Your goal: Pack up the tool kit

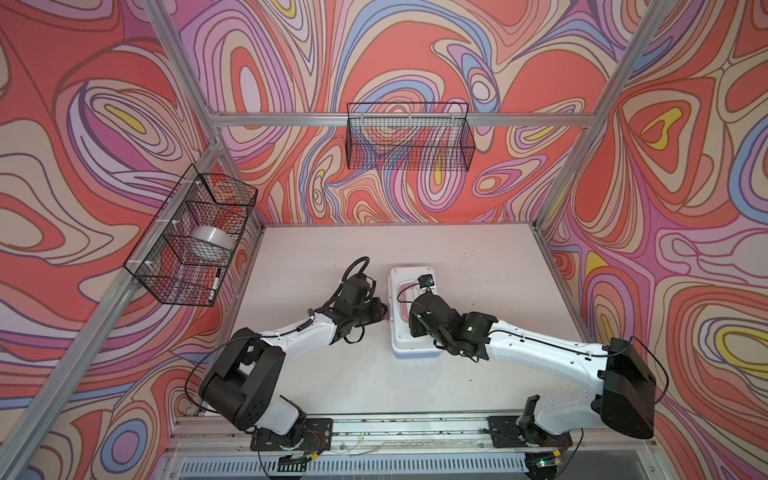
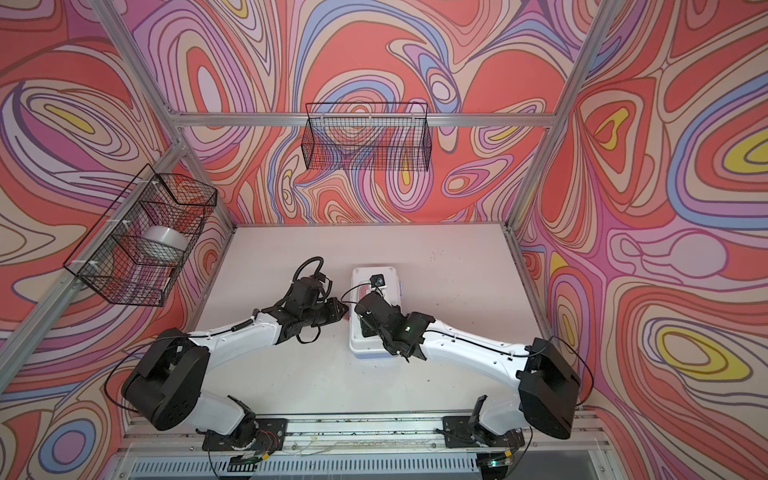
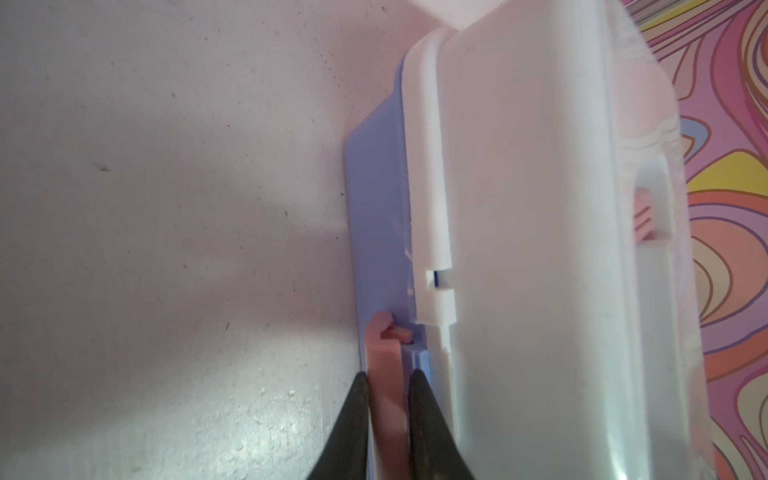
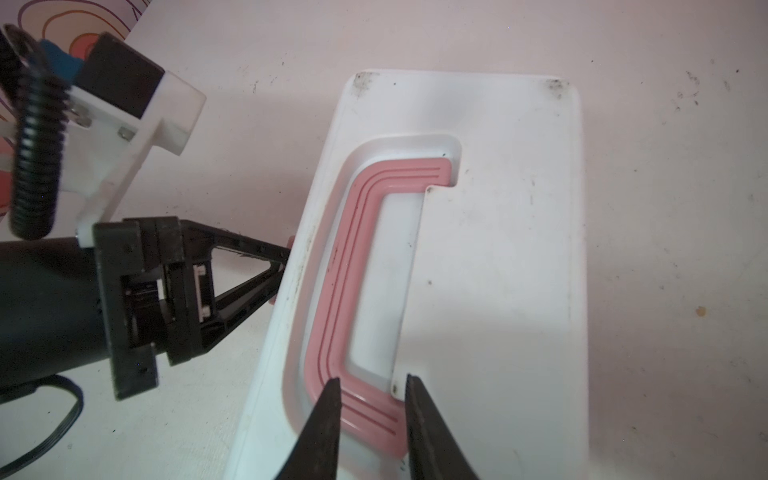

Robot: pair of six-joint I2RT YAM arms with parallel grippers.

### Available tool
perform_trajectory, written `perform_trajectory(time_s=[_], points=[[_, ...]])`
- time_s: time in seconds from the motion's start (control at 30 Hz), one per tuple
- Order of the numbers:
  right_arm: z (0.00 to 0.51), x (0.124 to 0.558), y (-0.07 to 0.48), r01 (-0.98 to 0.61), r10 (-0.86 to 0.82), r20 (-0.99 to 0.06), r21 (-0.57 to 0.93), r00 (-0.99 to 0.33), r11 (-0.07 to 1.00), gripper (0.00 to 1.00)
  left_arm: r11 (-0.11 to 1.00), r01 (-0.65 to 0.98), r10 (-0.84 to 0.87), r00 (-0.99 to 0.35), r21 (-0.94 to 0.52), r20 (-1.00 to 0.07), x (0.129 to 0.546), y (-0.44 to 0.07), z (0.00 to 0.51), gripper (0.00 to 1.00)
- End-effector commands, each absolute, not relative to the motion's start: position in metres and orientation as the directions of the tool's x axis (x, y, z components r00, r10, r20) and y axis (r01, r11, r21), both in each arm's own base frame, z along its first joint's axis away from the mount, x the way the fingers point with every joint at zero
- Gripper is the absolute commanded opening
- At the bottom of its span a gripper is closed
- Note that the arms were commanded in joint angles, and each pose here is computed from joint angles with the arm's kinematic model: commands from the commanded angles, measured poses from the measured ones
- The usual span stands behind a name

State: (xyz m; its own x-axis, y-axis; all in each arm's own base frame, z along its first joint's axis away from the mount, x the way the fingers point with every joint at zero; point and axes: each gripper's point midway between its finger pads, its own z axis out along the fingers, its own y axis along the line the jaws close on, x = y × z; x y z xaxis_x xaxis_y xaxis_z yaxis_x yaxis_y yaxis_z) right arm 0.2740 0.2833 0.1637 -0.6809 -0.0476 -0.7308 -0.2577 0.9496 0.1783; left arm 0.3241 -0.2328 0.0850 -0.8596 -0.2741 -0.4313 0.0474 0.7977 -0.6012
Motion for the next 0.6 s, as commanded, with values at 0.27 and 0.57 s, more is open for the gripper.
perform_trajectory(time_s=[0.27,0.57], points=[[0.166,0.276,0.276,-0.24,-0.046,-0.738,0.16,-0.674,0.958,0.28,0.807,0.062,-0.252,-0.864,-0.588,-0.436,0.325,-0.234,0.087,0.01],[0.167,0.275,0.274,-0.238,-0.044,-0.74,0.159,-0.671,0.958,0.28,0.813,0.093,-0.253,-0.832,-0.575,-0.493,0.323,-0.226,0.118,0.0]])
